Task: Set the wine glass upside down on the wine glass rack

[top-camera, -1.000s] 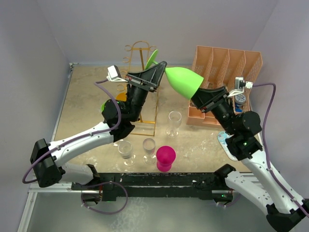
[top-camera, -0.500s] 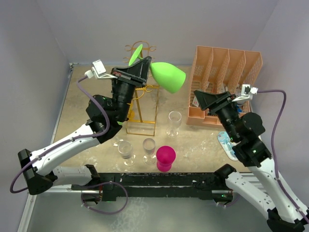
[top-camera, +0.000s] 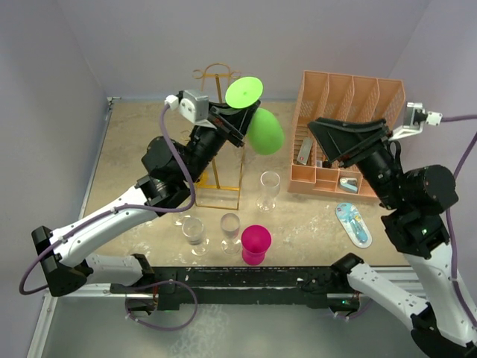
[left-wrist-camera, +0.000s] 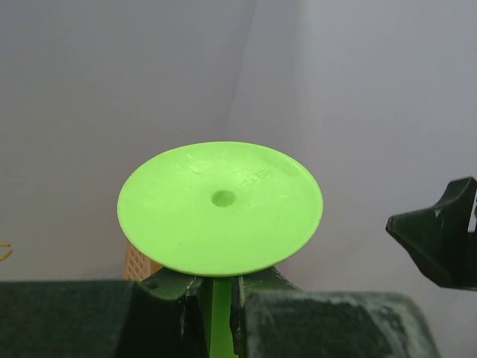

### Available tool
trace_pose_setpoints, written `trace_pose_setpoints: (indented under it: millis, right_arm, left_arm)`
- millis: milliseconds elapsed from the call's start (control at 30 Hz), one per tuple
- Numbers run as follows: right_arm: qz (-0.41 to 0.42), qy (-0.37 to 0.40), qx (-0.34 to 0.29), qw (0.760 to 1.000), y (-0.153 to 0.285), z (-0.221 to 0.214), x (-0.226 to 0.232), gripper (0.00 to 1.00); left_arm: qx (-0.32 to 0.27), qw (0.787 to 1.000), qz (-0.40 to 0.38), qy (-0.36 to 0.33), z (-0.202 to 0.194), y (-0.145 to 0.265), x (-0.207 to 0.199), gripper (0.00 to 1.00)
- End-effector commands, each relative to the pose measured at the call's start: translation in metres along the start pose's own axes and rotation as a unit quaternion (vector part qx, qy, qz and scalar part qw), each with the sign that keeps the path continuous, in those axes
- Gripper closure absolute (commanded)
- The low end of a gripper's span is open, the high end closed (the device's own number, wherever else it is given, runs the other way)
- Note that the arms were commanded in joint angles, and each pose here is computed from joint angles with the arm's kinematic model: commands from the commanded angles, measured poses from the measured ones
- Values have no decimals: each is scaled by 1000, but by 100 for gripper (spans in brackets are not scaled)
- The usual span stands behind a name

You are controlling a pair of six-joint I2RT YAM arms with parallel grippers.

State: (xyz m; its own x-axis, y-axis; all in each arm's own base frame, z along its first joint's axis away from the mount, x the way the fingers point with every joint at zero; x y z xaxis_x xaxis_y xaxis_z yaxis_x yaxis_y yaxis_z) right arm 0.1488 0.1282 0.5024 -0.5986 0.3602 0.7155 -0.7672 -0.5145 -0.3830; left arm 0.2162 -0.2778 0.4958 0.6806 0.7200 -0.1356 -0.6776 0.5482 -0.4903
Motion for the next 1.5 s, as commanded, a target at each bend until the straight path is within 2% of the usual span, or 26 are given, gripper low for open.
trace_pose_setpoints:
  millis: [0, 133, 233, 500, 833, 900, 933, 1000, 1033, 1067, 1200, 1267, 1467]
  right_arm:
    - [79, -34, 67, 994, -19, -3, 35, 38]
    - [66, -74, 108, 989, -34, -8, 39, 40]
    - [58, -96, 126, 986, -42, -15, 35, 41]
    - [8, -139, 111, 984, -50, -22, 16, 50]
    - [-26, -188, 112, 975, -56, -31, 2, 77]
    - [-28, -198, 109, 974, -57, -33, 0, 86]
    - [-29, -202, 107, 973, -58, -33, -1, 96]
    - [-35, -206, 102, 973, -62, -33, -2, 100]
    - [-45, -208, 87, 973, -67, -30, -5, 100]
    - [-48, -208, 77, 974, -69, -27, -5, 100]
    - [-83, -194, 20, 977, -76, -16, -16, 100]
    - [-104, -184, -6, 977, -80, -12, -25, 100]
    - [-146, -144, -45, 978, -108, -14, -54, 100]
  left_arm:
    - [-36, 994, -71, -79, 18, -10, -13, 100]
    - [-25, 981, -128, -145, 4, -15, -22, 100]
    - [-22, 976, -143, -162, 1, -17, -25, 100]
    - [-5, 970, -160, -181, -3, -13, -25, 100]
    - [0, 966, -172, -191, -2, -6, -25, 100]
    - [4, 965, -175, -195, -5, -5, -25, 100]
    - [5, 965, -175, -196, -4, -5, -25, 100]
    - [10, 966, -167, -196, -4, -4, -23, 93]
    - [23, 972, -137, -187, -1, 0, -15, 78]
    - [31, 976, -116, -182, 0, 2, -10, 70]
    - [79, 980, -75, -167, 9, 21, 3, 49]
    - [94, 981, -54, -162, 17, 30, 10, 45]
    - [114, 984, 79, -112, 45, 65, 42, 44]
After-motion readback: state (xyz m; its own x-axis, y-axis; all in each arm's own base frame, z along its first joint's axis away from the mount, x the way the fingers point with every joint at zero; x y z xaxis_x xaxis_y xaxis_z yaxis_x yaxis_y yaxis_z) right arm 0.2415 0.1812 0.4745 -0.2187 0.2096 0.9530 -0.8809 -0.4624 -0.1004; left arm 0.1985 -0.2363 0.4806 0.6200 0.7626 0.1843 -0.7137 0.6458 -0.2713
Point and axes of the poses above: each gripper's point midway between its finger pads, its own y axis back along the fingers, its own x axis along the line the jaws close on, z = x × y, the point moved 6 cm from there along y, back along the fingers, and after that the axes turned 10 degrees about -y, right-handed, at the moved point
